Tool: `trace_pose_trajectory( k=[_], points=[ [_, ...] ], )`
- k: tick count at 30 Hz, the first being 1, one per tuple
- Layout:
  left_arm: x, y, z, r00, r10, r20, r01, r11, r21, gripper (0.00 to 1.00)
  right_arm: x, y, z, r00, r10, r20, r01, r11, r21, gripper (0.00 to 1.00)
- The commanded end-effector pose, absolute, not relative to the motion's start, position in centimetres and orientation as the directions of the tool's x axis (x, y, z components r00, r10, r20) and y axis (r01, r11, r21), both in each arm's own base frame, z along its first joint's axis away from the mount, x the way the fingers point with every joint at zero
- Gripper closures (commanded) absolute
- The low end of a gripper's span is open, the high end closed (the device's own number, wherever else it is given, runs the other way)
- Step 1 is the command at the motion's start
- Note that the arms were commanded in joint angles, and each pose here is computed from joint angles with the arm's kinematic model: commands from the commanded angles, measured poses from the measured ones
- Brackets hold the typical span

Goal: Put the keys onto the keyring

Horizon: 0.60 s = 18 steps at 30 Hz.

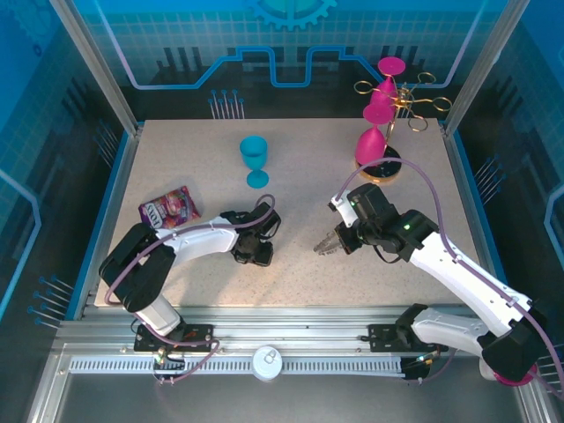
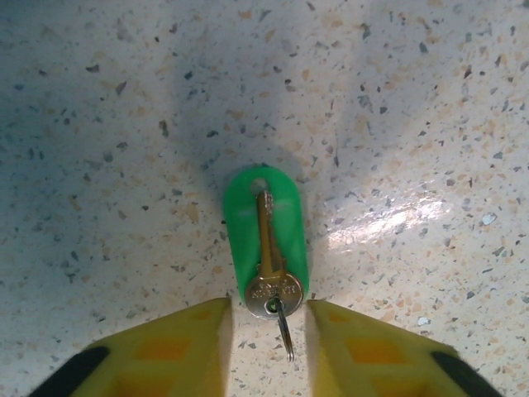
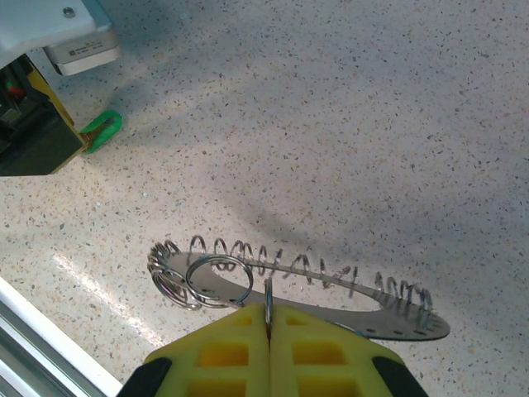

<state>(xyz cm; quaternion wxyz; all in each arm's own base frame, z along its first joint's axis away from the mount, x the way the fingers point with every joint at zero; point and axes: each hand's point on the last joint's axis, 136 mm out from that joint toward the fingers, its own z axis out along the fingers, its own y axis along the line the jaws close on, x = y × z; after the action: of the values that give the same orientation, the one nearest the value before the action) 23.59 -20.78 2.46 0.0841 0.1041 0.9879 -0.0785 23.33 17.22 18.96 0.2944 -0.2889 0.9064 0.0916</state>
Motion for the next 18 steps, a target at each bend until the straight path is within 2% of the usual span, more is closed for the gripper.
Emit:
trace_pose_trajectory(
  k=[1, 6, 18],
  points=[
    [22.9, -20.7, 3.3, -0.966, 0.169, -0.196, 0.199, 0.969, -0.147, 0.65, 23.6, 17.7, 20.5, -0.63, -0.454, -0.63, -0.581, 0.814, -0.005, 1.0],
    [22.8, -20.8, 3.7, -0.963, 0.168, -0.208, 0.198, 0.971, -0.132, 0.61, 23.5, 17.6, 20.4, -0.631, -0.454, -0.629, -0.58, 0.814, -0.006, 1.0],
    [24.0, -20.9, 3.0, -0.962, 0.185, -0.202, 0.201, 0.978, -0.062, 0.66, 23.4, 17.5, 20.5, -0.629, -0.453, -0.631, -0.58, 0.815, -0.007, 1.0]
  ],
)
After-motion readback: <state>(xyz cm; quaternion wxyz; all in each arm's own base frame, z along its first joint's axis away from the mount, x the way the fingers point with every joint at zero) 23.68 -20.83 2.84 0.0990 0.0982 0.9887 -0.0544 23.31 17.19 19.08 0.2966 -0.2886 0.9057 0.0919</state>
